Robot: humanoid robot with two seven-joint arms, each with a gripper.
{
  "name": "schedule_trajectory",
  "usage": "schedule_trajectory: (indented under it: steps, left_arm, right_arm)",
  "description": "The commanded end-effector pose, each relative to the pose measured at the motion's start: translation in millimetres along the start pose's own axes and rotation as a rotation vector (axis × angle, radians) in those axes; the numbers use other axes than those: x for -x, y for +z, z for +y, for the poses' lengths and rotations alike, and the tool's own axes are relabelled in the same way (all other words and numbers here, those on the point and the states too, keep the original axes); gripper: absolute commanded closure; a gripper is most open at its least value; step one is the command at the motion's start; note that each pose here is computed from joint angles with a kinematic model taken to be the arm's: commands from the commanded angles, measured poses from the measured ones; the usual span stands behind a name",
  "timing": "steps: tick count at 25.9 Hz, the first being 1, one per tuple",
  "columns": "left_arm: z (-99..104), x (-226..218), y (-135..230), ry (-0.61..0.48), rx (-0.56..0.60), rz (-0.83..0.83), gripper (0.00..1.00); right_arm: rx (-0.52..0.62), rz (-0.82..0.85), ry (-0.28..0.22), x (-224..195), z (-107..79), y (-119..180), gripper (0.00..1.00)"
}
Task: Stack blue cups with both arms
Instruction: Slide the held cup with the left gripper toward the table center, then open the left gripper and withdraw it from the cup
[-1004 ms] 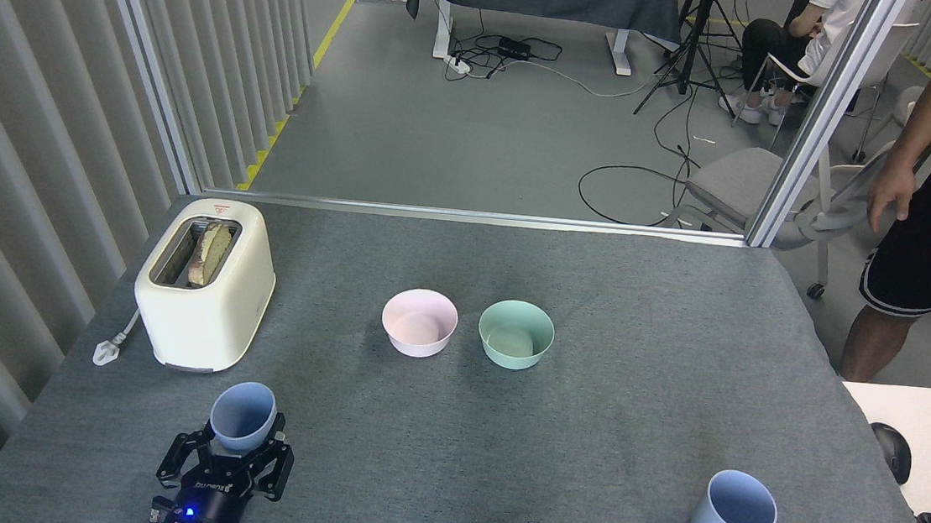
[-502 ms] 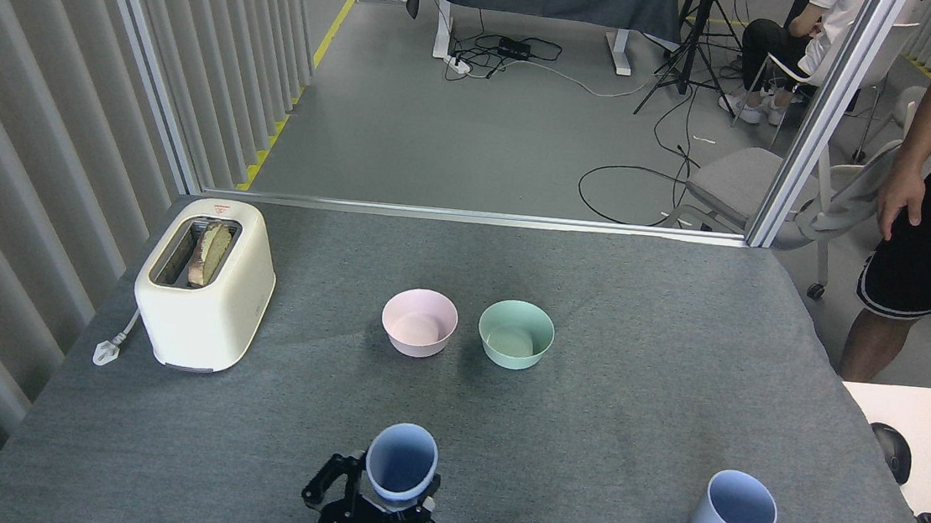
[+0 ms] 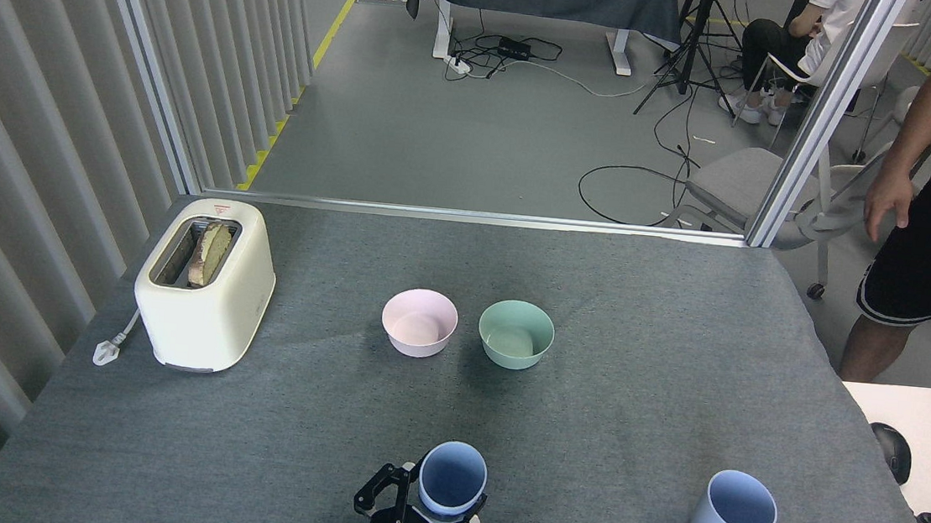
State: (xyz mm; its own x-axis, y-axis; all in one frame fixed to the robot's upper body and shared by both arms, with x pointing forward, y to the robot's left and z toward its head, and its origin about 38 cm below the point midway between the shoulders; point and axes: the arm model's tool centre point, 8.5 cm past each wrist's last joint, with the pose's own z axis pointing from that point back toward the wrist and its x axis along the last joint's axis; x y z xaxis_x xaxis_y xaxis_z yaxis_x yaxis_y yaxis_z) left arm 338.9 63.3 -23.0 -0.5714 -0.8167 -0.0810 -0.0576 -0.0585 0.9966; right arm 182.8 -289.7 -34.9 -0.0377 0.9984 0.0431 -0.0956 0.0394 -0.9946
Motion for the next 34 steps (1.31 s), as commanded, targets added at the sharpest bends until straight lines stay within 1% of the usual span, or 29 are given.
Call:
schedule_trajectory:
  steps: [1,3,6,8,9,14,18,21,23,27,30,33,34]
  left_arm:
    - [0.6,2.1,-3.9,-0.002,0.000,0.000,0.25]
    - [-4.8,1.6,-1.5,0.004,0.016,0.001,0.21]
    - [-7.3,1.2,1.5,0.048,0.017,0.018,0.07]
    - [-8.2,3.0,3.3,0.077,0.014,0.034,0.05]
    - [-8.5,3.2,3.5,0.085,0.014,0.037,0.01]
    - [-12.5,1.2,8.1,0.096,0.024,0.041,0.00]
    - [-24.2,-6.2,27.4,0.119,0.053,0.050,0.00]
    - [-31.7,3.3,52.1,0.151,0.067,0.108,0.00]
    - [-37.5,14.0,76.6,0.153,0.084,0.148,0.00]
    - [-21.9,48.5,135.2,0.135,0.053,0.258,0.00]
    - [-14.9,64.4,173.5,0.144,0.051,0.321,0.00]
    - [-15.3,75.7,198.5,0.145,0.066,0.386,0.00]
    - [-16.2,79.4,204.0,0.143,0.072,0.405,0.00]
  right_arm:
    - [-0.002,0.000,-0.001,-0.1,0.8,0.8,0.00]
    - [0.000,-0.001,-0.002,-0.6,0.7,0.7,0.00]
    - [0.000,0.000,-0.001,-0.1,0.6,0.8,0.00]
    - [0.001,0.000,-0.001,-0.1,0.3,0.2,0.00]
    - [0.000,-0.001,-0.002,-0.6,0.7,0.7,0.00]
    - [0.003,-0.001,-0.001,-0.6,-0.1,-0.1,0.00]
    - [-0.001,-0.001,0.000,-0.2,0.6,0.7,0.00]
    - [0.000,-0.001,-0.002,-0.6,0.7,0.7,0.00]
    - [0.001,-0.002,0.000,-0.2,0.1,0.5,0.00]
    - [-0.001,0.005,0.002,3.9,0.5,4.0,0.00]
    - [-0.014,0.009,0.025,11.4,1.1,5.6,0.00]
    - [-0.036,0.035,0.042,22.5,8.4,-3.4,0.00]
    - [-0.023,0.043,0.050,24.9,6.5,-16.0,0.00]
